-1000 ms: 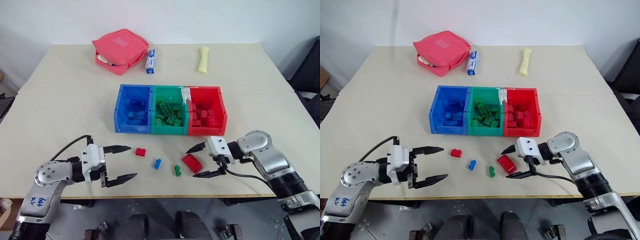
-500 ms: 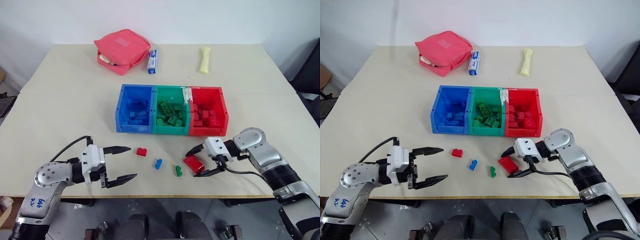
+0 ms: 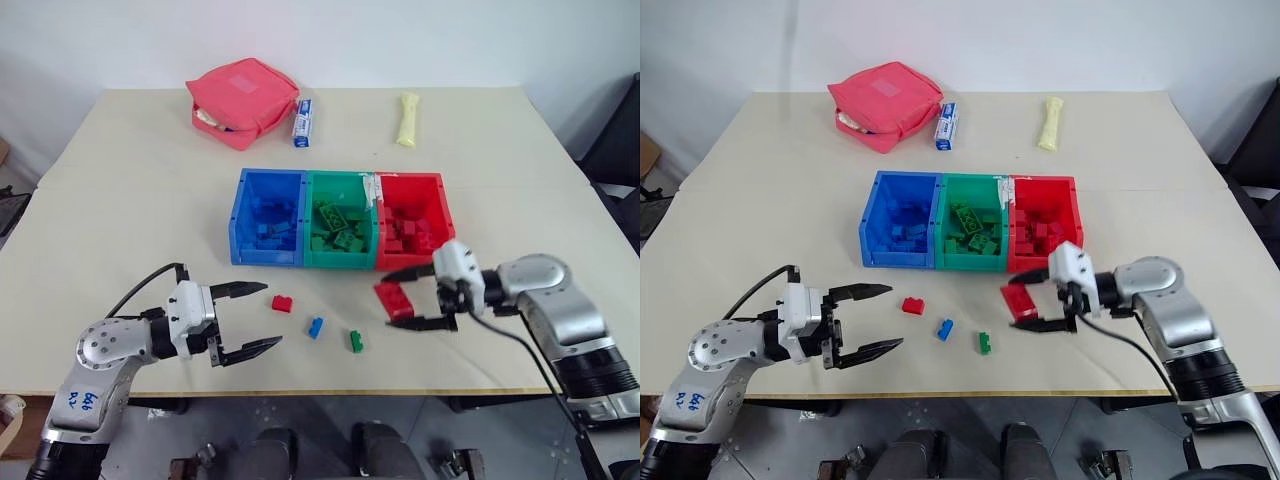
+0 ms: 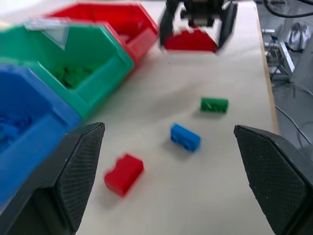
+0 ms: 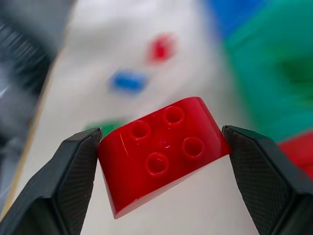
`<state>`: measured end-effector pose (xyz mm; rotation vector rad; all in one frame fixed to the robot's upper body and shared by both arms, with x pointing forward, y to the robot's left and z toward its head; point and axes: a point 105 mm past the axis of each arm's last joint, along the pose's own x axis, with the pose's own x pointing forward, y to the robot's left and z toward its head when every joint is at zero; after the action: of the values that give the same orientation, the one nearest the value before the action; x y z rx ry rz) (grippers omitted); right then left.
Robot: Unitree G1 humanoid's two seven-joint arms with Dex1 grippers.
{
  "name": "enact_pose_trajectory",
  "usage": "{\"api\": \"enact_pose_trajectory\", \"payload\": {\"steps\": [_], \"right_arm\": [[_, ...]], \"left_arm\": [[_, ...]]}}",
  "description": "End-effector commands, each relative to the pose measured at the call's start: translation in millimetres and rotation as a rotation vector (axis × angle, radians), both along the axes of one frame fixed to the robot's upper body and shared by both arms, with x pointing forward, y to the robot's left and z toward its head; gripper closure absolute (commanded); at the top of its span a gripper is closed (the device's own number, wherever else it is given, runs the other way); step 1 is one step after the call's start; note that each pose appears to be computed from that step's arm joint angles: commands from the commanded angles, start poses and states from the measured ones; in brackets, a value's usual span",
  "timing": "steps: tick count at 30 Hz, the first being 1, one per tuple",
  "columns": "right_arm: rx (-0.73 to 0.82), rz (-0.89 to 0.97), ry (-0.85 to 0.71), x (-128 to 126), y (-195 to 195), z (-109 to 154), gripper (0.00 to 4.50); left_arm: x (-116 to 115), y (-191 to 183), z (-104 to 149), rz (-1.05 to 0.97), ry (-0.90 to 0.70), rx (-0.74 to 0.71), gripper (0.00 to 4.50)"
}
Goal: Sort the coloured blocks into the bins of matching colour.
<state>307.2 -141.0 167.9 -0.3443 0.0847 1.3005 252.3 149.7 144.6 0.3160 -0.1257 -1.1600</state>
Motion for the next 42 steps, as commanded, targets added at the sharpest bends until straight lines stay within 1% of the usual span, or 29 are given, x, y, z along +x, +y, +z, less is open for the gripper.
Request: {"api": "enact_pose_trajectory", "payload": {"steps": [1, 4, 5, 7, 9, 10, 11, 13, 14, 16, 19, 21, 24, 26, 27, 29, 31, 34, 36, 37, 40, 42], "right_arm": [[0.089, -0.278, -0.103, 37.3, -18.7, 41.3, 0.87], [0.1, -0.466, -0.118, 70.9, -28.7, 54.0, 0.87], [0.11, -0.49, -0.13, 78.7, -28.3, 58.1, 0.87], [0.11, -0.498, -0.14, 86.4, -26.6, 60.8, 0.87], [0.127, -0.491, -0.107, 89.3, -23.7, 61.4, 0.15], [0.127, -0.467, -0.093, 87.7, -21.0, 60.8, 0.02], [0.127, -0.451, -0.085, 86.4, -19.0, 60.2, 0.02], [0.133, -0.415, -0.099, 81.1, -15.1, 61.2, 0.02], [0.135, -0.404, -0.134, 78.3, -15.2, 63.3, 0.02], [0.147, -0.395, -0.147, 72.3, -18.8, 65.0, 0.02], [0.174, -0.316, -0.127, 50.9, -22.0, 64.2, 0.02], [0.153, -0.237, -0.131, 29.5, -23.6, 56.6, 0.02], [0.107, -0.177, -0.128, 4.6, -30.5, 42.9, 0.02], [0.07, -0.188, -0.125, -4.6, -39.8, 34.3, 0.02], [0.019, -0.209, -0.152, -7.5, -50.1, 27.1, 0.02], [-0.093, -0.228, -0.12, -21.5, -76.0, 5.9, 0.02], [-0.122, -0.26, -0.097, -29.1, -91.6, -2.7, 0.02], [-0.149, -0.251, -0.136, -31.8, -94.2, -8.3, 0.02], [-0.114, -0.187, -0.091, -35.7, -73.7, -10.2, 0.02], [-0.111, -0.125, -0.064, -39.5, -59.0, -12.8, 0.02], [-0.091, 0.07, 0.029, -52.6, -7.7, -20.0, 0.02], [-0.131, 0.157, 0.06, -58.9, 14.0, -27.6, 0.02]], "left_arm": [[16.9, 3.6, 16.9, 0.081, -0.051, -0.11, 0.0], [26.4, 5.3, 24.3, 0.127, -0.06, -0.184, 0.0], [27.1, 5.6, 24.8, 0.132, -0.06, -0.195, 0.0], [27.3, 6.7, 24.6, 0.14, -0.058, -0.206, 0.0], [25.6, 9.4, 23.8, 0.148, -0.053, -0.209, 0.0], [25.0, 10.4, 23.6, 0.15, -0.052, -0.209, 0.0], [24.7, 11.2, 23.3, 0.151, -0.051, -0.208, 0.0], [24.3, 14.9, 23.6, 0.162, -0.054, -0.206, 0.0], [22.1, 17.1, 22.7, 0.155, -0.034, -0.203, 0.0], [15.9, 20.1, 21.0, 0.109, -0.008, -0.161, 0.0], [17.0, 30.5, 22.0, 0.11, -0.005, -0.107, 0.0], [16.2, 36.4, 16.4, 0.103, 0.008, -0.056, 0.0], [13.4, 41.6, 6.5, 0.084, 0.017, 0.014, 0.0], [9.9, 42.7, 1.6, 0.06, 0.023, 0.042, 0.0], [6.8, 42.5, -0.9, 0.034, 0.029, 0.053, 0.0], [6.9, 44.6, -4.4, 0.015, 0.046, 0.069, 0.0], [11.3, 46.2, -3.4, 0.009, 0.056, 0.068, 0.0], [15.1, 45.9, -1.6, -0.012, 0.064, 0.067, 0.0], [17.6, 45.2, -0.4, -0.016, 0.053, 0.07, 0.0], [18.0, 43.8, 2.1, -0.026, 0.042, 0.056, 0.0], [8.9, 40.0, 3.2, -0.091, 0.076, 0.07, 0.0], [3.6, 41.0, -0.7, -0.117, 0.087, 0.093, 0.0]]}}
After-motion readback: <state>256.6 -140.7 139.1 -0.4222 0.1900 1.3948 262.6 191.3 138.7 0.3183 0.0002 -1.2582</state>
